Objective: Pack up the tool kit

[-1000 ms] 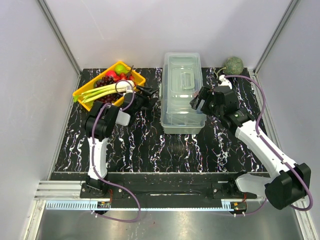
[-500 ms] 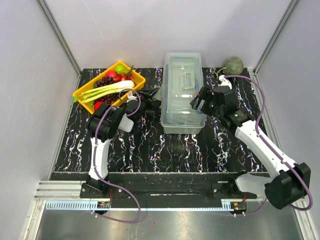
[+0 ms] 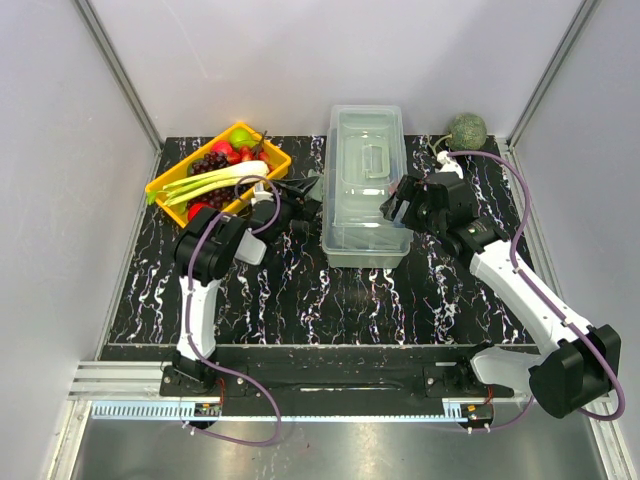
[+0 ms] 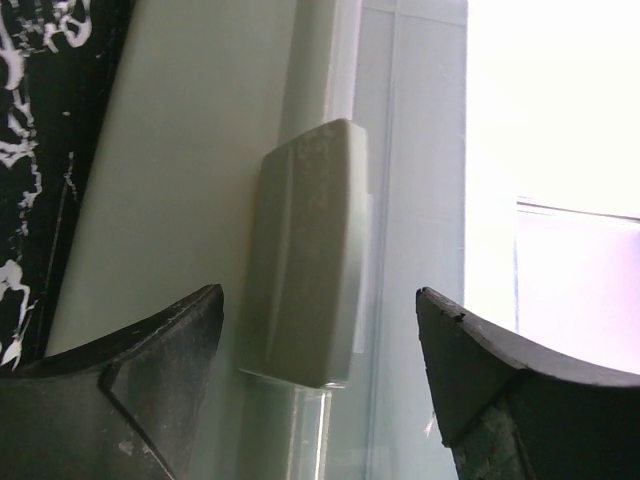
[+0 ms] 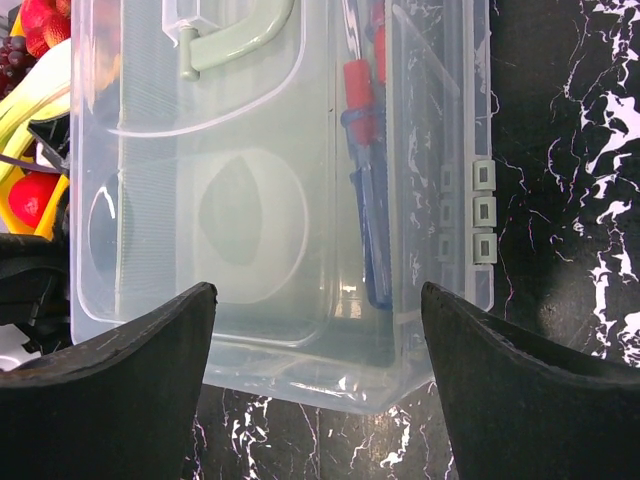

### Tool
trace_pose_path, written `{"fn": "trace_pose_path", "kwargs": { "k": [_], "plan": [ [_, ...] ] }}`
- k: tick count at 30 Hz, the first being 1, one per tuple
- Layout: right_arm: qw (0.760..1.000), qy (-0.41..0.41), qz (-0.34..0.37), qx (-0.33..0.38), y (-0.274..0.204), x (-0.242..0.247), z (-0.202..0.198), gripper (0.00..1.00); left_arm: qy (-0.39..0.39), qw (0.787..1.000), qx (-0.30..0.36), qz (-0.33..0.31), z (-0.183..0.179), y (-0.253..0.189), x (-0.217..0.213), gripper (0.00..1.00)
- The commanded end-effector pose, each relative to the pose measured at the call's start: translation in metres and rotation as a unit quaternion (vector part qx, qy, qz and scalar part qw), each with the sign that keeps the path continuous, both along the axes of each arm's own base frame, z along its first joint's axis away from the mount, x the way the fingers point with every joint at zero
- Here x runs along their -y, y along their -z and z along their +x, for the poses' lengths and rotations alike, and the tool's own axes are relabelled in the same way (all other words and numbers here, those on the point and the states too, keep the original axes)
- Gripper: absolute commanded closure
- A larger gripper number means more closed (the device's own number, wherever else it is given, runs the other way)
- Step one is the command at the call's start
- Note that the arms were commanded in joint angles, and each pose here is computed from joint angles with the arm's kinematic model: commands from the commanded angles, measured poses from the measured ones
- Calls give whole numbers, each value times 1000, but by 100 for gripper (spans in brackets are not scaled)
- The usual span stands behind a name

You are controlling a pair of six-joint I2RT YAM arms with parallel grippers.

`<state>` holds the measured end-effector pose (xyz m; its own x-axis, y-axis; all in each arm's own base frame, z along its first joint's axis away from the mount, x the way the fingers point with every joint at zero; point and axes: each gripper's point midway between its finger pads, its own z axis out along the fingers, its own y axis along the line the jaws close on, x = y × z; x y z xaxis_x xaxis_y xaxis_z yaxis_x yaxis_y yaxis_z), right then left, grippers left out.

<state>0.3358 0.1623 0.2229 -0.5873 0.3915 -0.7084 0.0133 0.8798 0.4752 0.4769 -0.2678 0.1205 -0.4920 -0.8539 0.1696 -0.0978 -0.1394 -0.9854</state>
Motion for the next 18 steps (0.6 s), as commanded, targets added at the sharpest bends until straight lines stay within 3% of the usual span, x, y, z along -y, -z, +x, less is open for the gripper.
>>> {"fn": "trace_pose_path", "kwargs": {
  "k": [1, 18],
  "plan": [
    [1000, 4, -1, 13, -11, 2, 2, 12, -3, 975, 216, -53, -17, -126, -7, 20],
    [1000, 10, -6, 7, -7, 5, 1, 13, 13, 961, 277, -1, -33, -161, -3, 26]
  ]
}}
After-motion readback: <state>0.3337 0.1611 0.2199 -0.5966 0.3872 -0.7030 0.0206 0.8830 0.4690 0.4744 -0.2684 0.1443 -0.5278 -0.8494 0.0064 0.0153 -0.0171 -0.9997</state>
